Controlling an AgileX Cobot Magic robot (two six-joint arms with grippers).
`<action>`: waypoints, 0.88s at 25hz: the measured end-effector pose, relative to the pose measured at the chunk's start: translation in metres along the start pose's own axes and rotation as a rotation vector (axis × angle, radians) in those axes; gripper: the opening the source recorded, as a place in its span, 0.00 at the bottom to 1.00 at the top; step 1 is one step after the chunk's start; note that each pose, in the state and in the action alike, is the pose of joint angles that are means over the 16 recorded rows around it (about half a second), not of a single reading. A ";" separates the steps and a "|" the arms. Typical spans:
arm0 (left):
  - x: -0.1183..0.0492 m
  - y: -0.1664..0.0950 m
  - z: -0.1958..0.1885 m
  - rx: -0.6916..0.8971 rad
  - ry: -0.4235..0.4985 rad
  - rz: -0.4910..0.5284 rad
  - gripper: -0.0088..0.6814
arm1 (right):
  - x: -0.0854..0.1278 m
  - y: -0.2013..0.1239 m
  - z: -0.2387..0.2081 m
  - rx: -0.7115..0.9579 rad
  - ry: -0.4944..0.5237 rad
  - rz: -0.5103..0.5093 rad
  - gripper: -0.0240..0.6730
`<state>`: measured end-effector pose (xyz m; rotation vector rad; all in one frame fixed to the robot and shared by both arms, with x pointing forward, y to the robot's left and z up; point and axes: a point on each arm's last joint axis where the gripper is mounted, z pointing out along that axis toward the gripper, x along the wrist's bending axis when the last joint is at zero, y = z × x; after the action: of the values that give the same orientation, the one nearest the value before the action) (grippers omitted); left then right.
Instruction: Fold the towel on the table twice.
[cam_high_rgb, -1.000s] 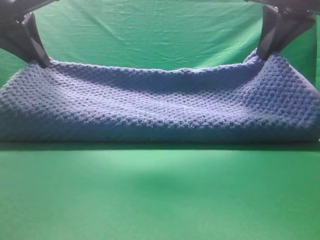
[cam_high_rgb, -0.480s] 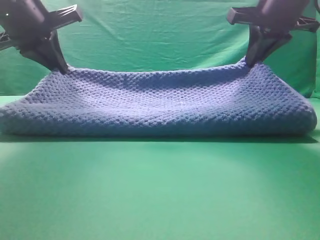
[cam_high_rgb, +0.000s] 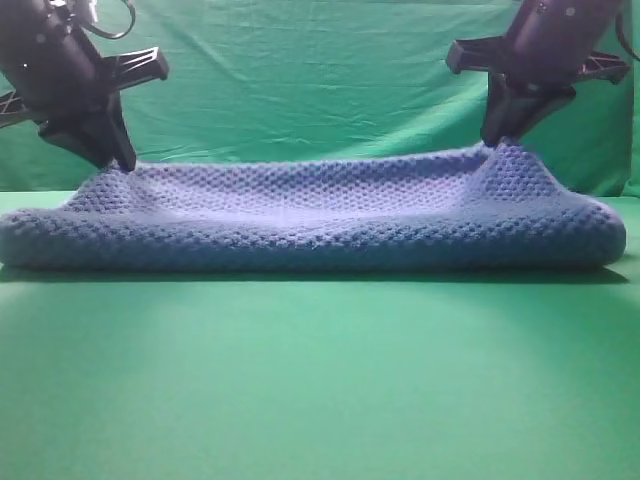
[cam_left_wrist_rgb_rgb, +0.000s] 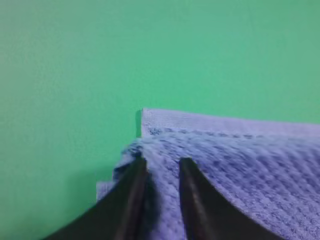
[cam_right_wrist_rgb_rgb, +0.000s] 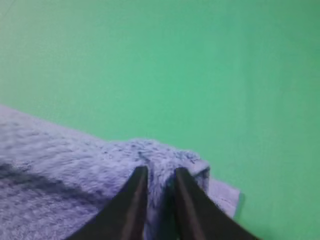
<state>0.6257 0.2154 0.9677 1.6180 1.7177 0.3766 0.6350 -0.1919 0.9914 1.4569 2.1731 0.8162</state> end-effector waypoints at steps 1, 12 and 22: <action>0.000 0.000 -0.001 0.002 -0.002 0.005 0.47 | 0.000 0.001 -0.001 -0.002 0.000 0.002 0.49; -0.023 0.018 -0.059 -0.011 -0.101 0.089 0.55 | 0.008 0.020 -0.073 -0.054 0.028 0.008 0.71; -0.055 0.030 -0.180 -0.122 -0.239 0.214 0.07 | 0.024 0.019 -0.198 -0.129 0.069 -0.011 0.19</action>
<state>0.5226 0.2163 1.1285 1.6877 1.3244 0.3672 0.5183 -0.2131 1.1523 1.3718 2.1326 0.9965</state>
